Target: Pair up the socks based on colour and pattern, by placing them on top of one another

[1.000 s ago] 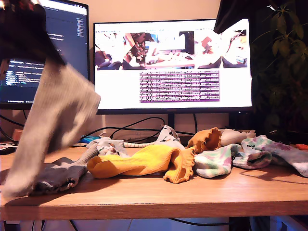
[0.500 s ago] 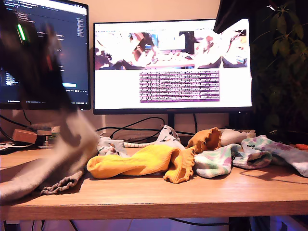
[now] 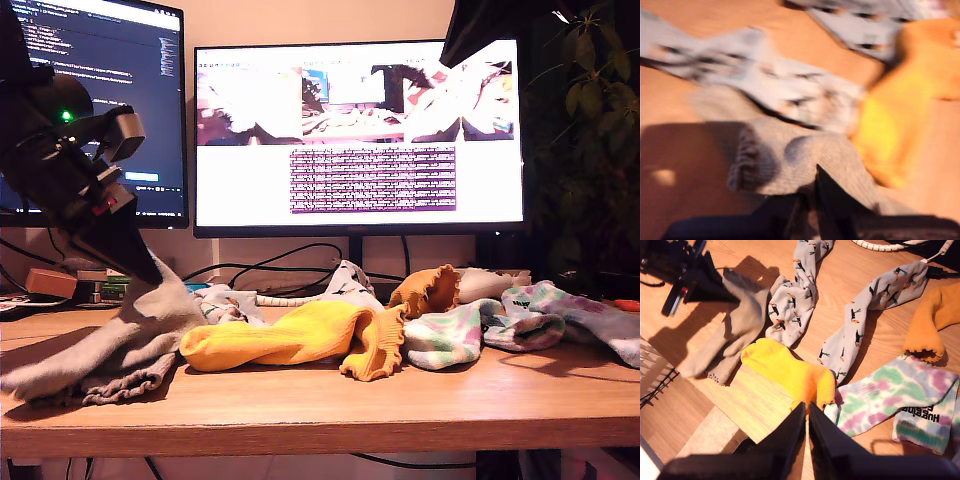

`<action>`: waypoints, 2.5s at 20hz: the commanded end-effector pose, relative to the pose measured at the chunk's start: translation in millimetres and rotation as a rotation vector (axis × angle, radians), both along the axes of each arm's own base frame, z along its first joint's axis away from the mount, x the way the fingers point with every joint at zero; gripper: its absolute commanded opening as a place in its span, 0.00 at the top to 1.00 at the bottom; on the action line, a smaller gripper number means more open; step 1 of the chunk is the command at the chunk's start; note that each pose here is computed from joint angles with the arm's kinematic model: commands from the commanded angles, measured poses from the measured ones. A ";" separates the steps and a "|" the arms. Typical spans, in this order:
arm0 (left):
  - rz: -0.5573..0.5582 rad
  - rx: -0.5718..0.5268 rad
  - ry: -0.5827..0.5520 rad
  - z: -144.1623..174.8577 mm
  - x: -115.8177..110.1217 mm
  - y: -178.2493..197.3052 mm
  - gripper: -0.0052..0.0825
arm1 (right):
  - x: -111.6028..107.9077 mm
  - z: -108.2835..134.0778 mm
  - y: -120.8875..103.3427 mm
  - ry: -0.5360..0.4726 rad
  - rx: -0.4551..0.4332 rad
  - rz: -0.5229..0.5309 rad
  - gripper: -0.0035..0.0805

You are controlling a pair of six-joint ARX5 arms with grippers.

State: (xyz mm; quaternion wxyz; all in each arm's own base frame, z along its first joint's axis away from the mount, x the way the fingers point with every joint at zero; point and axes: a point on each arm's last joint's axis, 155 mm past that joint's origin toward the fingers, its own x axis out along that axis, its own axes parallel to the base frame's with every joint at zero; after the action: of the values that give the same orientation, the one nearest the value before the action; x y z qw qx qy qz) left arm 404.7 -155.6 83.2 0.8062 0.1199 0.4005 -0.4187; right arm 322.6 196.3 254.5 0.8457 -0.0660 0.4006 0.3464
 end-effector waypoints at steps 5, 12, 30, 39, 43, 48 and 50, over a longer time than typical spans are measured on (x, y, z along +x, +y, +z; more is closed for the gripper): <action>0.016 0.042 0.031 -19.4 0.7 7.1 0.64 | -5.3 -0.4 8.6 0.026 0.034 0.039 0.97; 0.081 0.177 0.014 -32.3 9.4 29.9 0.42 | -5.6 -0.1 9.3 0.026 0.037 0.042 0.97; 0.100 0.398 -0.102 14.6 38.8 63.0 0.35 | -7.0 0.9 11.5 0.026 0.046 0.056 0.97; 0.200 0.340 -0.027 38.7 30.8 55.7 0.97 | 2.2 9.0 15.1 -0.024 0.065 0.056 0.97; 0.252 0.233 -0.025 65.4 23.3 41.6 0.97 | 18.7 18.9 14.0 -0.105 0.062 0.030 0.97; 0.247 0.105 -0.115 111.1 14.6 27.2 0.97 | 47.0 11.7 7.9 -0.210 0.050 -0.029 0.97; 0.261 0.052 -0.159 127.3 12.3 23.6 0.97 | 55.1 1.8 3.0 -0.230 0.038 -0.056 0.97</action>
State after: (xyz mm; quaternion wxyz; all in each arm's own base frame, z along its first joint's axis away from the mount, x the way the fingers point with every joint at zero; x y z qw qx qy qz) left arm 423.8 -130.2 225.8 0.8847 0.1361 0.3407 -0.2877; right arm 375.2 201.5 272.5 0.8991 -0.0761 0.2835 0.3248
